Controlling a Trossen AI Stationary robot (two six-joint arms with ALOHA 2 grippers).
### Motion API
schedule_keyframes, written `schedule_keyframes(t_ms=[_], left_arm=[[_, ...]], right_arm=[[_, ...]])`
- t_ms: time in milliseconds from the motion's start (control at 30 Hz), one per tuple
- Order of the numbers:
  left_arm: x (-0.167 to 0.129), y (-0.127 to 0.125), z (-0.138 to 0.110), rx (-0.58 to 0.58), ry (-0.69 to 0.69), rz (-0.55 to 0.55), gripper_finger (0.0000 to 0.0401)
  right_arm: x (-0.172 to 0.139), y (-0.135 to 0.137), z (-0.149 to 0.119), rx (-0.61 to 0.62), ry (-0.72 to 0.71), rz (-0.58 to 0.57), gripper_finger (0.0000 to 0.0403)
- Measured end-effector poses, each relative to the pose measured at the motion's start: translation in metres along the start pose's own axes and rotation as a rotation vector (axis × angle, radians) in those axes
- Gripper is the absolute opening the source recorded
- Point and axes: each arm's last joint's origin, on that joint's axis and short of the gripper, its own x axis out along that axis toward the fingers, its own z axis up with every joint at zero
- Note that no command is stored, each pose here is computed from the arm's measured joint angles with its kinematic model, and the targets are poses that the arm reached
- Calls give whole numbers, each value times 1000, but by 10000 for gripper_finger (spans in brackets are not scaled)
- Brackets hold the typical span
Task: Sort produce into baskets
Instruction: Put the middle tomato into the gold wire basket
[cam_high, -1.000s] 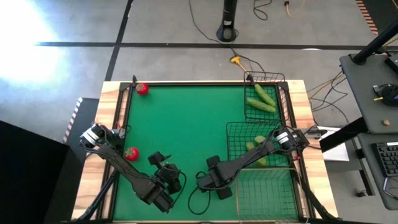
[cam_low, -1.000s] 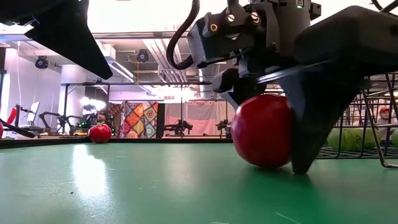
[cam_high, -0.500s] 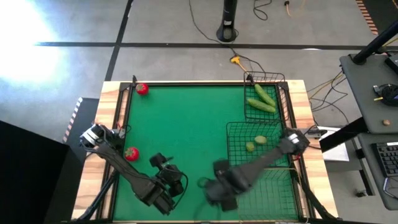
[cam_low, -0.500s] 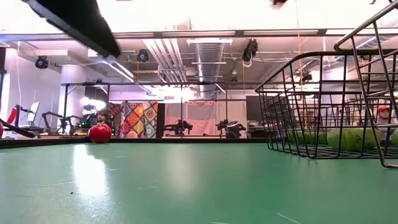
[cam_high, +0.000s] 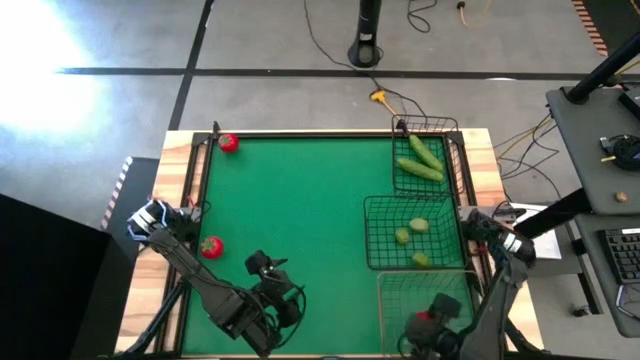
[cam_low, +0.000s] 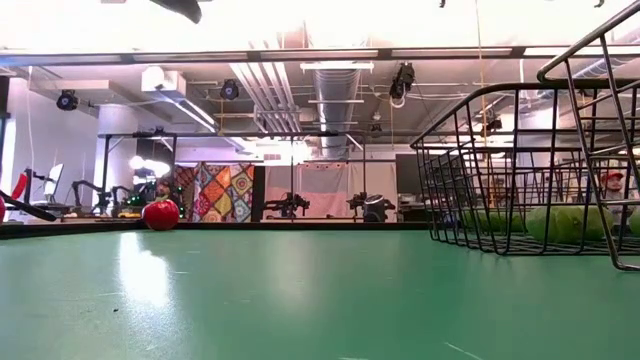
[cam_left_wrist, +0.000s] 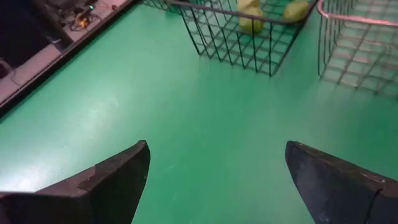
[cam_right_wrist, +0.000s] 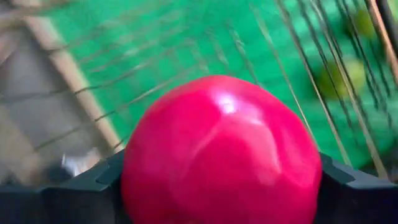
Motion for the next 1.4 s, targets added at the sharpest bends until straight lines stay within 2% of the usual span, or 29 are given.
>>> schedule_keyframes(t_ms=[200, 333, 433, 667, 800, 900, 1000, 1100, 1233, 1400], left_arm=[[5, -2, -1, -11, -58, 28, 354], [12, -7, -7, 23, -62, 48, 354], [17, -10, -11, 75, -66, 65, 354], [22, -7, -13, 209, -53, 107, 354], [21, 2, -14, 300, -52, 178, 354], [18, 14, -15, 347, 6, 235, 350], [11, 28, -10, 358, 150, 268, 343], [4, 36, -5, 328, 248, 217, 335], [-4, 40, -5, 403, 413, 123, 328], [-19, 48, 0, 473, 425, 53, 327]], right_arm=[[40, -17, -15, 290, 105, -179, 287], [62, -33, -20, 418, 226, -273, 284], [72, -48, -21, 523, 248, -232, 284], [89, -83, -24, 762, 266, 17, 284], [100, -103, -26, 861, 274, 103, 293], [111, -110, -23, 896, 294, 168, 305], [124, -113, -20, 924, 300, 191, 319], [134, -116, -17, 931, 317, 155, 333], [133, -116, -15, 975, 380, 128, 356], [113, -110, -9, 1007, 457, 142, 371]])
